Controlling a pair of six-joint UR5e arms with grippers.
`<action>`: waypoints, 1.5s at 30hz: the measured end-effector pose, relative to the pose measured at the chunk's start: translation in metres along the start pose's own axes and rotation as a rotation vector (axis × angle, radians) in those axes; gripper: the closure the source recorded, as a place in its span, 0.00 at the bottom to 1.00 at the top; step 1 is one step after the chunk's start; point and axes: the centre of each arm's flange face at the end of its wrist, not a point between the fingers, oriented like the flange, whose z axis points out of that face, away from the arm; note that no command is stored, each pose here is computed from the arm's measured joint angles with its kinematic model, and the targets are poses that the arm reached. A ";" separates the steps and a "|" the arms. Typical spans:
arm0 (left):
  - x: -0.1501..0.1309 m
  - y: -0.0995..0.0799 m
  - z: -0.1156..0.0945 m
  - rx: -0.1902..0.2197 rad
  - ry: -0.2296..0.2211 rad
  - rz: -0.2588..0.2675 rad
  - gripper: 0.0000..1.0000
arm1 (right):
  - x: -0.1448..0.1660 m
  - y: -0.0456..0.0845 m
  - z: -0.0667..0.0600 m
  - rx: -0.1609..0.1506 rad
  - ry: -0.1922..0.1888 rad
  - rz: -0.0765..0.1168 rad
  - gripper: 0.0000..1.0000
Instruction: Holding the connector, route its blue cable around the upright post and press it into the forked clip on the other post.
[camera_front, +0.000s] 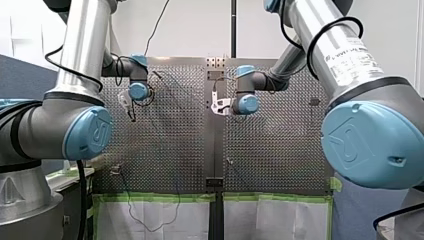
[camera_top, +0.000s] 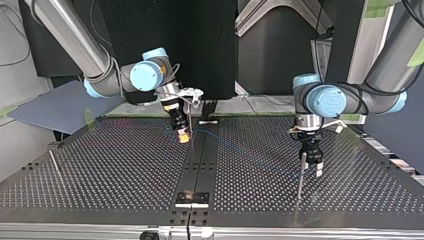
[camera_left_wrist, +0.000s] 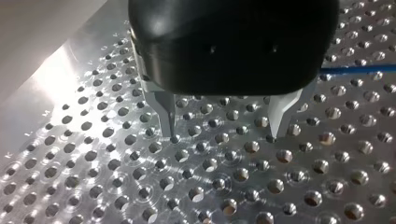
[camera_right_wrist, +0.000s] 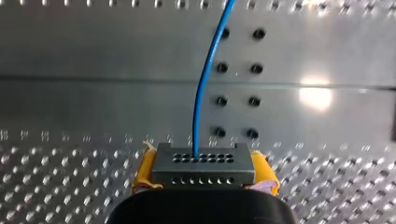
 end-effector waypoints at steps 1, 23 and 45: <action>0.000 0.000 0.000 0.002 0.001 0.000 0.00 | -0.002 0.003 -0.001 -0.005 -0.003 0.000 1.00; 0.002 -0.003 -0.001 0.006 0.004 -0.002 0.00 | -0.062 0.065 -0.026 -0.178 -0.021 0.042 1.00; 0.004 -0.007 0.008 0.008 0.048 -0.023 0.00 | -0.132 0.115 -0.074 -0.324 -0.040 0.047 1.00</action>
